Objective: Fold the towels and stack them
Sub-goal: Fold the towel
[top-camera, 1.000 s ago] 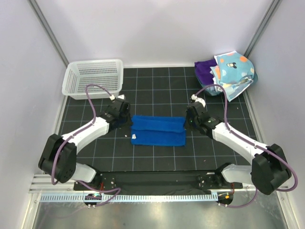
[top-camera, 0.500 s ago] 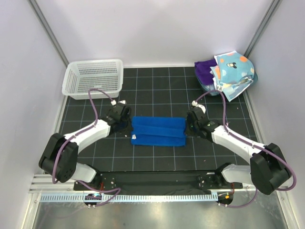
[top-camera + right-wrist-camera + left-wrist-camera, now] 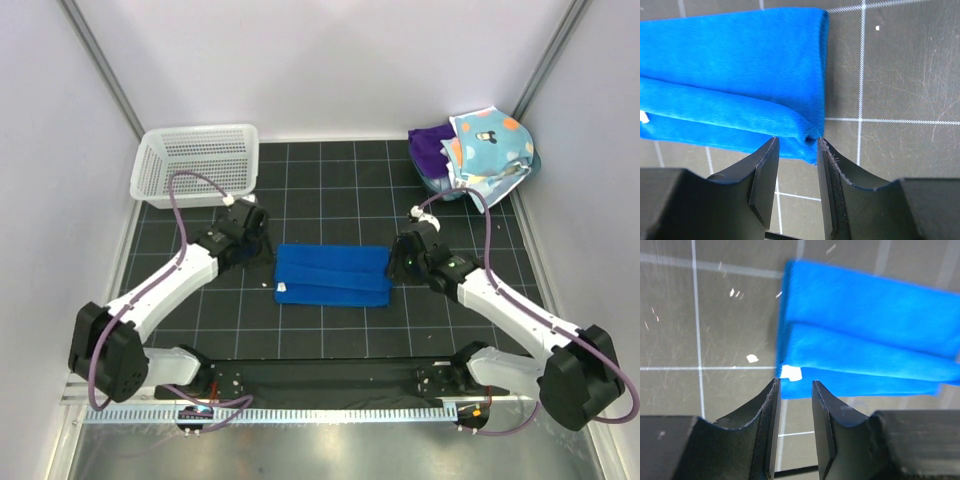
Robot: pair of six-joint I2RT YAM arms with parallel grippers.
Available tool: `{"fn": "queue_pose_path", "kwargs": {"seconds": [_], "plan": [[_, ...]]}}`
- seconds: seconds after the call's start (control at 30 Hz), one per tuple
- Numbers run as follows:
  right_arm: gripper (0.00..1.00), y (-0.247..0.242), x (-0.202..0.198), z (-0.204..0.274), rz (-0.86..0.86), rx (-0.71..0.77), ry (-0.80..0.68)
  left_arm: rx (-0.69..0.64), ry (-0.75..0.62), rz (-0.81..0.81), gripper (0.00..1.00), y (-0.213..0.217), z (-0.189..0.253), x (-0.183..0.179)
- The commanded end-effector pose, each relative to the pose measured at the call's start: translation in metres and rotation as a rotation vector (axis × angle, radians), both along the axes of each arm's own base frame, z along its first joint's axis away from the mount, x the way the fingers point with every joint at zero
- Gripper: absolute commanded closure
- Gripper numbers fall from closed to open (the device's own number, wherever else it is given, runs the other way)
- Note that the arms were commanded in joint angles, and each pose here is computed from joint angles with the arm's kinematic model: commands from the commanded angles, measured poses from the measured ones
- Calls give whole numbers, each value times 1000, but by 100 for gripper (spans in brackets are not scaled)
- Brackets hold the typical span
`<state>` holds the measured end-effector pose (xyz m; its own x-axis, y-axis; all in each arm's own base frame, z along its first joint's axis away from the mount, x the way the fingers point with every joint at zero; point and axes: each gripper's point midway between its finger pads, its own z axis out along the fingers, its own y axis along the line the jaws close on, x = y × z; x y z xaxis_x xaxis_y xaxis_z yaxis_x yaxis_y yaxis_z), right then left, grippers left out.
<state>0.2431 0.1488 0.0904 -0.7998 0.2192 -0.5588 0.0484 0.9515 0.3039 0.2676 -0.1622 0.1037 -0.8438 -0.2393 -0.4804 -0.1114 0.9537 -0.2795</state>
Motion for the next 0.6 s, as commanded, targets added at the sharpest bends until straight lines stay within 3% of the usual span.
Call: {"fn": "queue_pose_path", "kwargs": {"seconds": [0.0, 0.13, 0.3, 0.57], "plan": [[57, 10, 9, 31, 17, 44, -65, -35, -80, -2, 65, -5, 47, 11], [57, 17, 24, 33, 10, 38, -65, -76, -56, -28, 66, -31, 47, 35], [57, 28, 41, 11, 1, 17, -21, -87, 38, -60, 69, -63, 8, 55], [60, 36, 36, -19, 13, 4, 38, -106, 153, -138, 70, -87, -28, 50]]}}
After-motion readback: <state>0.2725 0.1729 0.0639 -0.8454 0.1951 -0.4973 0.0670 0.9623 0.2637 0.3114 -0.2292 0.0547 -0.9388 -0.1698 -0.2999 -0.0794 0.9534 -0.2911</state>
